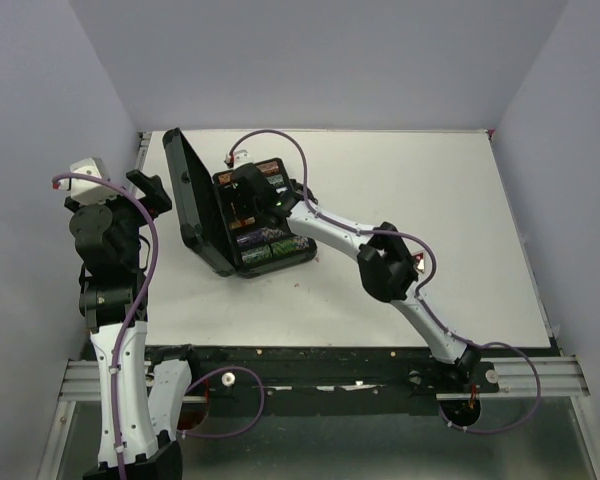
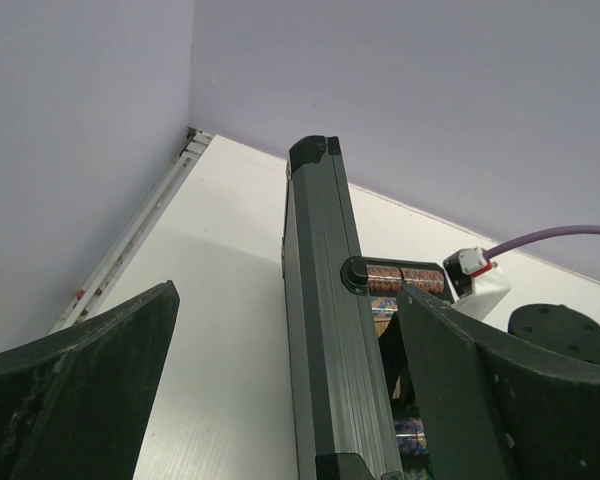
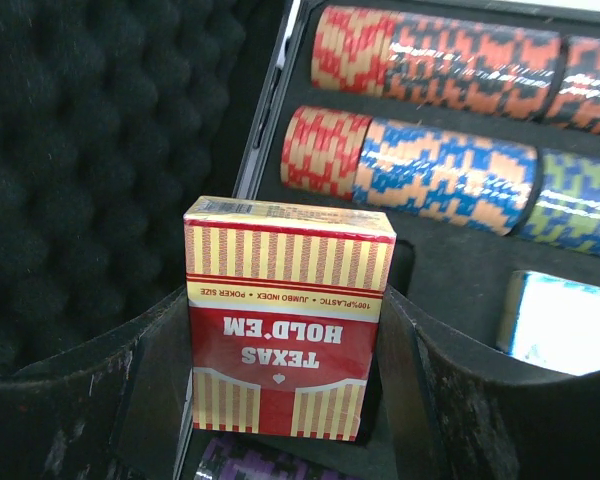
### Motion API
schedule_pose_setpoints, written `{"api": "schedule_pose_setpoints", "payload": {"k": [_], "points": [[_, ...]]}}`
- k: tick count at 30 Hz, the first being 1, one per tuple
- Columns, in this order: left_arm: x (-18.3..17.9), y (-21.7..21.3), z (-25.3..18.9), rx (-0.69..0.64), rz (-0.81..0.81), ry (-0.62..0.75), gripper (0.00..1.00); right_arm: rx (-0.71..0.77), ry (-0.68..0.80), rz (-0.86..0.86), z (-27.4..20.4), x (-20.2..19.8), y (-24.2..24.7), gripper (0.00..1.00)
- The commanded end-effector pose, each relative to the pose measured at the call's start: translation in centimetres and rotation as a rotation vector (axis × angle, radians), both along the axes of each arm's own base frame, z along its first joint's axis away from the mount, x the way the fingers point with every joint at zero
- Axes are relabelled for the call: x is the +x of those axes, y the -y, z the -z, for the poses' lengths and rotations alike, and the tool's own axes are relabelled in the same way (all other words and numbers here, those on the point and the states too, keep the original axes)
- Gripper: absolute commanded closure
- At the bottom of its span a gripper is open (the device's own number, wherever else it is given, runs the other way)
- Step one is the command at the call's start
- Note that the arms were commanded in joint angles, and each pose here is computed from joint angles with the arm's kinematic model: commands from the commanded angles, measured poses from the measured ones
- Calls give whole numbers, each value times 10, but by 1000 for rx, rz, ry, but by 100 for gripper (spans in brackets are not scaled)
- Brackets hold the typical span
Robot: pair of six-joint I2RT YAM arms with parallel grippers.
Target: Pack up texas hold em set
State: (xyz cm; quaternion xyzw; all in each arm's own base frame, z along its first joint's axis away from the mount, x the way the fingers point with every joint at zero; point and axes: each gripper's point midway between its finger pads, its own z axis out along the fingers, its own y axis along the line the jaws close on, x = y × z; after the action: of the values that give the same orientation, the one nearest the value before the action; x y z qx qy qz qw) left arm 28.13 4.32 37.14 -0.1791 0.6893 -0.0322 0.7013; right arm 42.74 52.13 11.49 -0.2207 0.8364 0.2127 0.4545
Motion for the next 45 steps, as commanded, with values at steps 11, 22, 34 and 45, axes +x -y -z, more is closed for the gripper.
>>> {"api": "schedule_pose_setpoints", "payload": {"k": [11, 22, 34, 45], "points": [[0, 3, -2, -3, 21, 20, 1, -106, 135, 37, 5, 17, 3, 99], [1, 2, -2, -5, 20, 20, 1, -150, 92, 46, 30, 15, 8, 99], [1, 2, -1, -13, 18, 17, 1, -256, -118, 31, 75, -31, 28, 99], [2, 2, 0, -15, 18, 15, 1, -396, -57, 44, 81, -42, 44, 99]]}}
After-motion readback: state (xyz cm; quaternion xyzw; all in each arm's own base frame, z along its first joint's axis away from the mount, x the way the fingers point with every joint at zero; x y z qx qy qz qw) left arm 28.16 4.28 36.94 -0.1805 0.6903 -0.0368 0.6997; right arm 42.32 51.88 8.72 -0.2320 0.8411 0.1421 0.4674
